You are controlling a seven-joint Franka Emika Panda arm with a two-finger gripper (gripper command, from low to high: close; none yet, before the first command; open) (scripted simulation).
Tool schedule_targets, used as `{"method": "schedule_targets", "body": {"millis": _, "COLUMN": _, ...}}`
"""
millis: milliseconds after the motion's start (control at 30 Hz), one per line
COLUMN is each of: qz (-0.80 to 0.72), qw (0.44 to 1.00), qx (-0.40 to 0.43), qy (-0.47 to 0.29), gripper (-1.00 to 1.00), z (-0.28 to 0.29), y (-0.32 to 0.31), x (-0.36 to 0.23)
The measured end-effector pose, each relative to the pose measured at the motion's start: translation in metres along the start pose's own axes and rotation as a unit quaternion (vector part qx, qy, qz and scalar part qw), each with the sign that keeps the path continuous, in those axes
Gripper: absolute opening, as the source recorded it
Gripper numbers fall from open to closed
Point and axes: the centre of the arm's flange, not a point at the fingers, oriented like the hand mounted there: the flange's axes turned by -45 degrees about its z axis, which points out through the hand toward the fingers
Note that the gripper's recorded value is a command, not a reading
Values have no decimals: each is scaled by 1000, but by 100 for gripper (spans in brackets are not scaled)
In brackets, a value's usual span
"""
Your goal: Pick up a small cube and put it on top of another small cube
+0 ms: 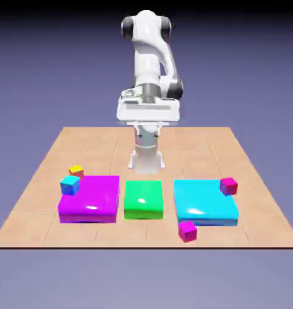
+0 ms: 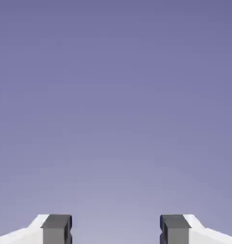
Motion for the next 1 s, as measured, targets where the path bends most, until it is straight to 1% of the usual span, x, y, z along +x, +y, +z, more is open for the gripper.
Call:
{"method": "schedule_targets", "body": {"millis": 200, "qz": -36, "qw": 995, "qx": 21, "qy": -96, "gripper": 0, "z": 65, "y": -30, "x": 0}}
{"method": "schedule_targets", "body": {"millis": 400, "qz": -74, "qw": 978, "qx": 41, "qy": -190, "gripper": 0, "z": 132, "y": -65, "x": -15}}
{"method": "schedule_targets", "body": {"millis": 600, "qz": -111, "qw": 951, "qx": 59, "qy": -282, "gripper": 0, "z": 197, "y": -102, "x": -45}}
{"method": "schedule_targets", "body": {"millis": 800, "qz": -147, "qw": 914, "qx": 76, "qy": -371, "gripper": 0, "z": 258, "y": -141, "x": -92}}
{"method": "schedule_targets", "body": {"millis": 867, "qz": -148, "qw": 914, "qx": 76, "qy": -371, "gripper": 0, "z": 259, "y": -141, "x": -92}}
{"method": "schedule_targets", "body": {"millis": 1000, "qz": -147, "qw": 914, "qx": 76, "qy": -371, "gripper": 0, "z": 300, "y": -143, "x": -131}}
